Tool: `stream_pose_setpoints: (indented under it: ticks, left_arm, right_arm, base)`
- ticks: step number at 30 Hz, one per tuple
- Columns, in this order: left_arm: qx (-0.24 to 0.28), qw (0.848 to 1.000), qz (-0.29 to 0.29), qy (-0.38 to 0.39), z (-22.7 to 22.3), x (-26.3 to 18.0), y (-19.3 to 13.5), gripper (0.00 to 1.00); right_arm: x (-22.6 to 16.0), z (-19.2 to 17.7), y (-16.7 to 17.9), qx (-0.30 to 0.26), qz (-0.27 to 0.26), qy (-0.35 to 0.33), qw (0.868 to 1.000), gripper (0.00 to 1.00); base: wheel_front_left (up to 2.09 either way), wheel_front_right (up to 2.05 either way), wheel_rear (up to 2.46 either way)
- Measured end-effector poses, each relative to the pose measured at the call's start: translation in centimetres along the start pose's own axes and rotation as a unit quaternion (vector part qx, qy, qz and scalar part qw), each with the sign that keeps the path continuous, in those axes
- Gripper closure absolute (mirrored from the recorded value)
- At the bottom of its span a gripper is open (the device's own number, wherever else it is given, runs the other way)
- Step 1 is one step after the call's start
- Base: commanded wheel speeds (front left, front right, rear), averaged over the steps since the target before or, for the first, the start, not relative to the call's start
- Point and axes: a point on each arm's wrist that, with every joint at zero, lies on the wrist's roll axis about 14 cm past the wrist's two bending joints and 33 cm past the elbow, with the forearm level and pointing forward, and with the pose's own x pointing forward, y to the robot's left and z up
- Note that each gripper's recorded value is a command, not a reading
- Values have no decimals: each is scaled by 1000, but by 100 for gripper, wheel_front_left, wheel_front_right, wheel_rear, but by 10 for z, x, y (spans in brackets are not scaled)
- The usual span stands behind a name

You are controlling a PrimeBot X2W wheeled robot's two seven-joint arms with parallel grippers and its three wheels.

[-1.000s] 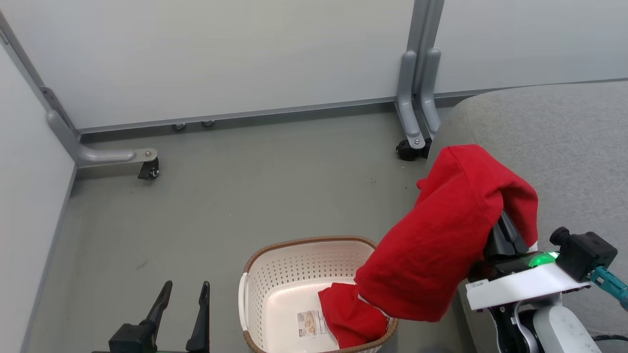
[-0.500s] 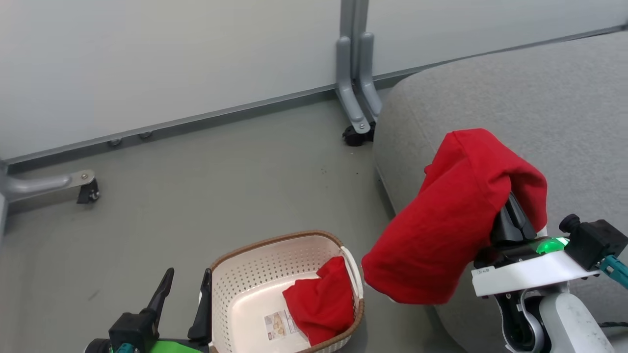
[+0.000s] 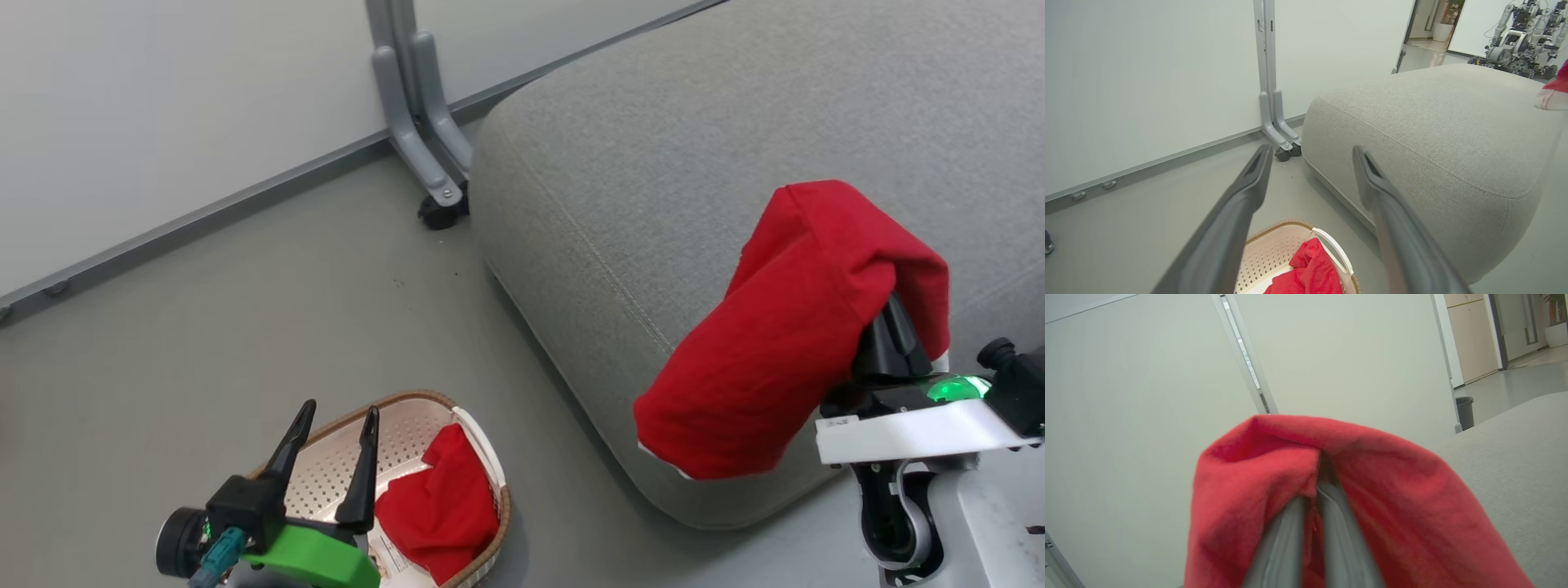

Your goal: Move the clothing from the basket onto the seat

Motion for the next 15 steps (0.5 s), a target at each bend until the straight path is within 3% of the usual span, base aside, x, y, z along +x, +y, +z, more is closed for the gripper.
stream_pose_setpoints:
  ticks: [6,15]
  left_arm:
    - [-5,997,-69,17,-13,28,-31,0]
    - [-11,991,-126,33,-28,42,-55,0]
  right_arm:
    - [-16,12,-39,-29,-68,-8,997,100]
    - [-27,14,-58,-52,-109,-3,993,100]
  base:
    - [0,0,0]
    - [0,0,0]
